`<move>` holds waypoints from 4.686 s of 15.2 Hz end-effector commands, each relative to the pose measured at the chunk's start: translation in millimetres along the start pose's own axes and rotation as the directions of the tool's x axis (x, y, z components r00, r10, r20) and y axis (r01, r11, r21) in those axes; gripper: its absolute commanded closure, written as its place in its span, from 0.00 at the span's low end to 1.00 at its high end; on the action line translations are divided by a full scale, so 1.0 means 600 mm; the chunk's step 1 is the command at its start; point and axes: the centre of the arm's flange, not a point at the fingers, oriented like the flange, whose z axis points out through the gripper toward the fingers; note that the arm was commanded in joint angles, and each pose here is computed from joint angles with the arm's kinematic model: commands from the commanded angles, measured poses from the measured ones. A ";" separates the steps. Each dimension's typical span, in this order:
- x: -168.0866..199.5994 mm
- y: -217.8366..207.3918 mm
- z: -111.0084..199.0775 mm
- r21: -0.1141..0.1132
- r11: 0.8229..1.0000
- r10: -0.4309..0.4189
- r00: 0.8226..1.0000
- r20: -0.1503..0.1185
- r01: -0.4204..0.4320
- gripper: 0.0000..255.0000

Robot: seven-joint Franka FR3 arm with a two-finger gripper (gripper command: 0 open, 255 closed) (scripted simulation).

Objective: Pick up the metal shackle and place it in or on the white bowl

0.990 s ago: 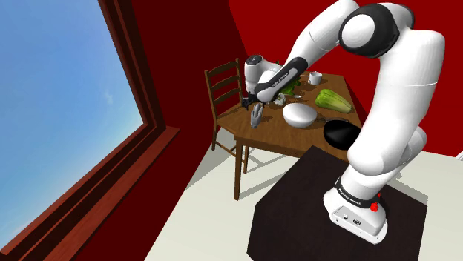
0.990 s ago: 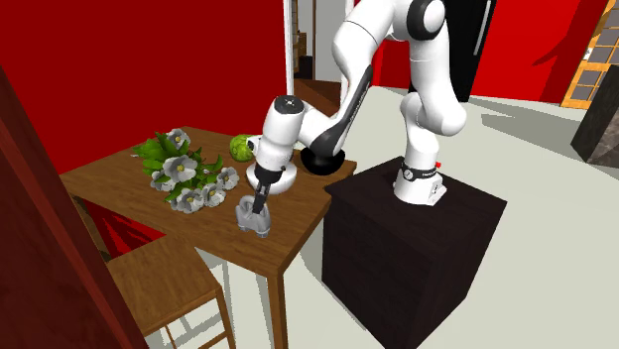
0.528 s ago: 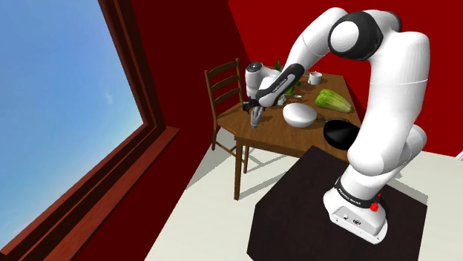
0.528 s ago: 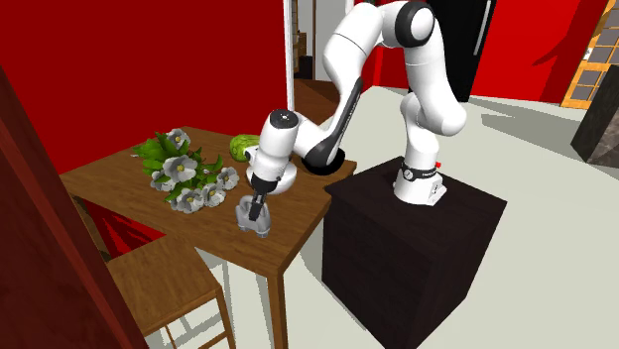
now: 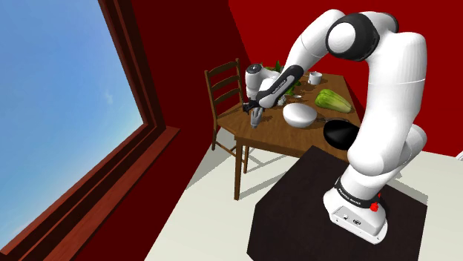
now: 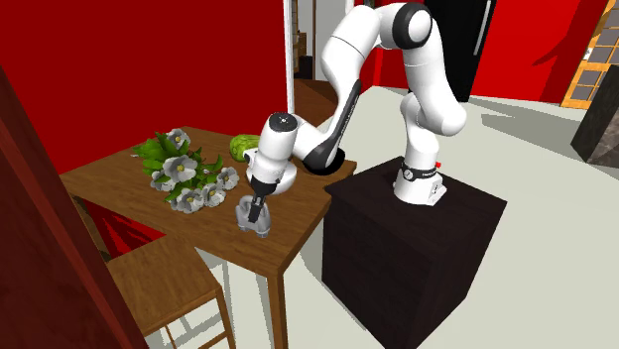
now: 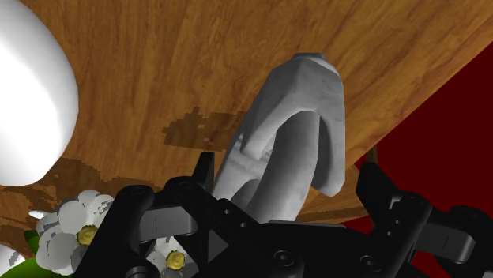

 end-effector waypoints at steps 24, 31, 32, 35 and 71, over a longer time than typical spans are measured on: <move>0.041 0.022 -0.114 0.000 1.000 0.000 1.000 0.000 0.000 1.00; 0.061 0.034 -0.171 0.000 1.000 0.000 1.000 0.000 0.000 1.00; 0.064 0.035 -0.179 0.000 1.000 0.000 1.000 0.000 0.000 1.00; 0.073 0.040 -0.204 0.000 1.000 0.000 1.000 0.000 0.000 1.00; 0.046 0.487 -0.176 0.000 1.000 0.000 1.000 0.000 0.000 1.00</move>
